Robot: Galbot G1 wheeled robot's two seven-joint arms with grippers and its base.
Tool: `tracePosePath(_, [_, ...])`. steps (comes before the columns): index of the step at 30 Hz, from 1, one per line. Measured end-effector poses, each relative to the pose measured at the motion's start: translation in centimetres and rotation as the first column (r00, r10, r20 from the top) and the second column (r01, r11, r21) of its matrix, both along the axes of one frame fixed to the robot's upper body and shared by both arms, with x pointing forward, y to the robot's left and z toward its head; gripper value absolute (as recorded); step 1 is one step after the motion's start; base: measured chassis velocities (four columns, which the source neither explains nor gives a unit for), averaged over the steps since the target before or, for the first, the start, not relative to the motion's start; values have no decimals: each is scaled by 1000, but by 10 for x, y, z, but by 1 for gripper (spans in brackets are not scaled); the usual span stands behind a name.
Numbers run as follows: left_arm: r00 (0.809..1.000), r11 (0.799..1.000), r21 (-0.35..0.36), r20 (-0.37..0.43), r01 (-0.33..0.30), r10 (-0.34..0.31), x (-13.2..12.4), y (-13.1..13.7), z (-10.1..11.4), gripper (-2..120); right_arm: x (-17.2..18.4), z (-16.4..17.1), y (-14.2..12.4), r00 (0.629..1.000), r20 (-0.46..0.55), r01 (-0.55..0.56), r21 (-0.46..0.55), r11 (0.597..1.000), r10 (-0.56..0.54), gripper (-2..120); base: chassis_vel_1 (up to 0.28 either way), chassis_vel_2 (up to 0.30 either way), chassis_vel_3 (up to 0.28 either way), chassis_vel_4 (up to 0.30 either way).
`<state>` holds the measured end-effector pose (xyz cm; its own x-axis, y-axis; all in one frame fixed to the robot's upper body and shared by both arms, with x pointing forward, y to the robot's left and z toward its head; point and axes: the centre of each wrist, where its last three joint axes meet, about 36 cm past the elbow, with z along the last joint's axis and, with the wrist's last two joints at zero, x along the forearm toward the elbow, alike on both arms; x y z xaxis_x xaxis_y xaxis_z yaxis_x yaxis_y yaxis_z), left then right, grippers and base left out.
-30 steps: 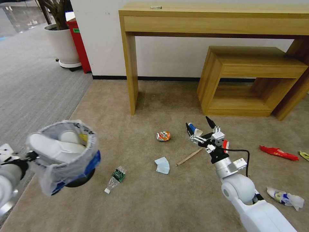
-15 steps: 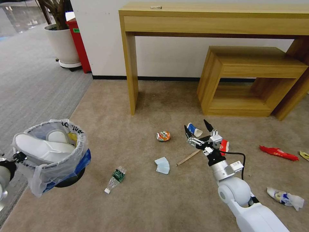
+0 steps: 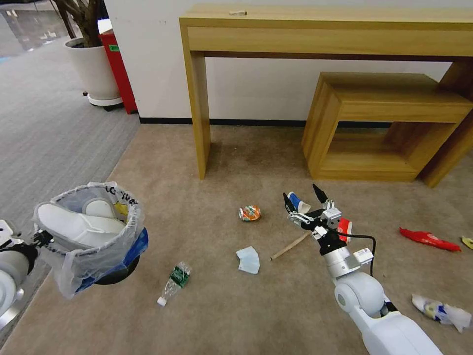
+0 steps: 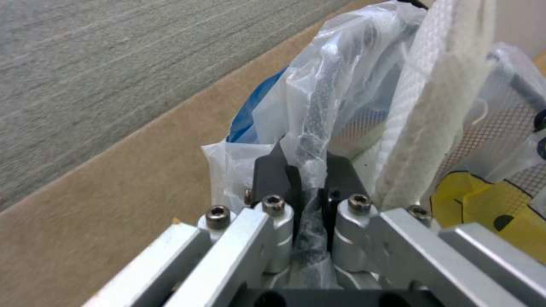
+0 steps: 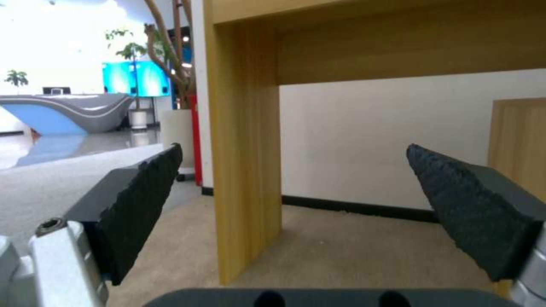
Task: Pick up the trash bin and place the garbage on the floor into it.
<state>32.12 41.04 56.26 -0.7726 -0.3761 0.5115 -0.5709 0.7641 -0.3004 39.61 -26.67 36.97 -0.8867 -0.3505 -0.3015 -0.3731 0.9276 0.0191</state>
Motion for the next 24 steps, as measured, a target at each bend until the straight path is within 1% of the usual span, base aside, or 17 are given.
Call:
tracePosePath(5, [1000, 1000, -2, 1, 2, -2, 0, 0, -1, 2, -1, -2, 0, 1000, 0, 1, -1, 1000, -1, 100, -136, 132, 110, -101])
tracePosePath(9, [1000, 1000, -3, 2, 2, -2, 0, 0, -1, 2, -3, -4, 1, 1000, -11, 2, -7, 1000, -2, 100, 30, -11, 9, 0])
tracePosePath(12, [1000, 1000, -2, 3, 1, -1, 0, 1, 0, 2, -5, -6, 5, 999, -33, 6, -13, 1000, -7, 100, 53, -42, -34, 35])
tracePosePath(14, [1000, 1000, -3, 4, 1, -1, -1, 1, 0, 2, -7, -8, 10, 998, -65, 24, -21, 1000, -25, 100, 0, 0, 0, 0])
tracePosePath(16, [1000, 1000, -3, 3, -1, 1, -1, 2, -1, 2, -9, -11, 15, 991, -125, 42, -46, 998, -48, 100, 0, 0, 0, 0])
tracePosePath(17, [1000, 1000, -3, 3, -1, 1, -1, 2, -1, 2, -9, -11, 15, 991, -125, 42, -46, 998, -48, 100, 0, 0, 0, 0])
tracePosePath(20, [1000, 1000, 0, 2, -4, 4, -2, 3, 0, 2, -12, -11, 25, 960, -273, 42, -87, 995, -64, 100, 0, 0, 0, 0])
tracePosePath(21, [1000, 1000, 0, 2, -4, 4, -2, 3, 0, 2, -12, -11, 25, 960, -273, 42, -87, 995, -64, 100, 0, 0, 0, 0])
tracePosePath(23, [1000, 1000, 4, 3, -4, 4, -2, 3, 0, 2, -13, -5, 35, 918, -390, 29, -114, 993, -71, 100, 0, 0, 0, 0])
tracePosePath(24, [1000, 1000, 6, 4, -4, 4, -2, 2, 1, 2, -13, -2, 42, 882, -464, 24, -131, 991, -83, 100, 0, 0, 0, 0])
